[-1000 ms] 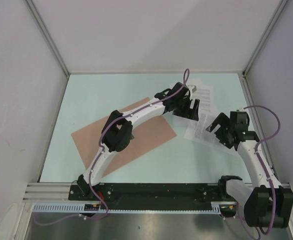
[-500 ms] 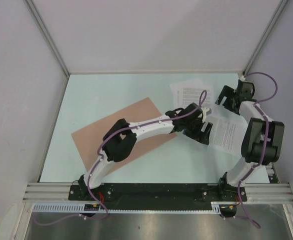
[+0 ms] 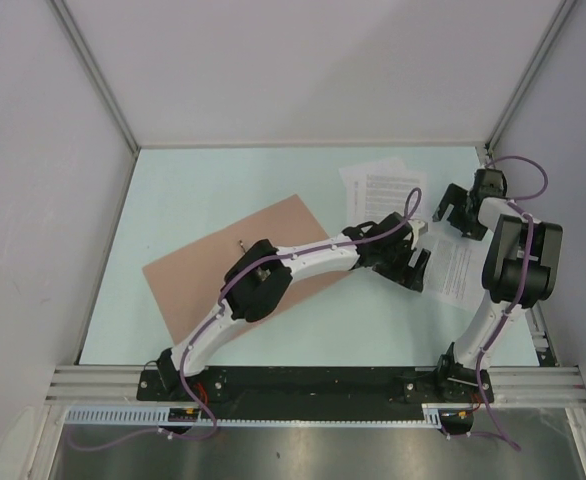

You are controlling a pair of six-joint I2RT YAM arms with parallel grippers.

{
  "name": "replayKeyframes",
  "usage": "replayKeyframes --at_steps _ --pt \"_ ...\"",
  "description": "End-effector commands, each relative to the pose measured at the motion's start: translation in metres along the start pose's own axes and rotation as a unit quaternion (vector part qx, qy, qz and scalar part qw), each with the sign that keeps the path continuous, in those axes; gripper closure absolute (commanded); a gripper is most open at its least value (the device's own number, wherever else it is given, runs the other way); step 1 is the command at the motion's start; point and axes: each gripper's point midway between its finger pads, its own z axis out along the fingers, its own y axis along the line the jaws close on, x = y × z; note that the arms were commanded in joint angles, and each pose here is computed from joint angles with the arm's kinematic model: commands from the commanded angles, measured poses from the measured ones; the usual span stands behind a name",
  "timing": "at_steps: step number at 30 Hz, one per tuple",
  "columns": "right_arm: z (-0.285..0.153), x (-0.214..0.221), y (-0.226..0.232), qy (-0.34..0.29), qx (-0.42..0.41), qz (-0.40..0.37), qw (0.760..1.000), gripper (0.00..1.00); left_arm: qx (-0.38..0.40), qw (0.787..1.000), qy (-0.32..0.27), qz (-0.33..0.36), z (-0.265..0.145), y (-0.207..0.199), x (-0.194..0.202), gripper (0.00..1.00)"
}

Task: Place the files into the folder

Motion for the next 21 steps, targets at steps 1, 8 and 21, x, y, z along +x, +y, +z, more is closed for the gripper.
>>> replayKeyframes --at_steps 1,8,21 --pt "-0.004 0.032 -0.006 0.063 0.043 0.011 0.997 0.0 -0.019 1.0 -0.003 -0.019 0.002 0.022 -0.003 0.11" --pt "-0.016 0.085 0.007 0.117 0.025 0.06 0.991 0.0 -0.041 0.997 0.005 -0.065 0.0 0.06 0.0 0.11" --pt "-0.077 0.12 0.045 0.116 -0.093 0.095 0.984 0.0 -0.041 0.998 -0.005 -0.052 -0.026 0.087 -0.032 0.11"
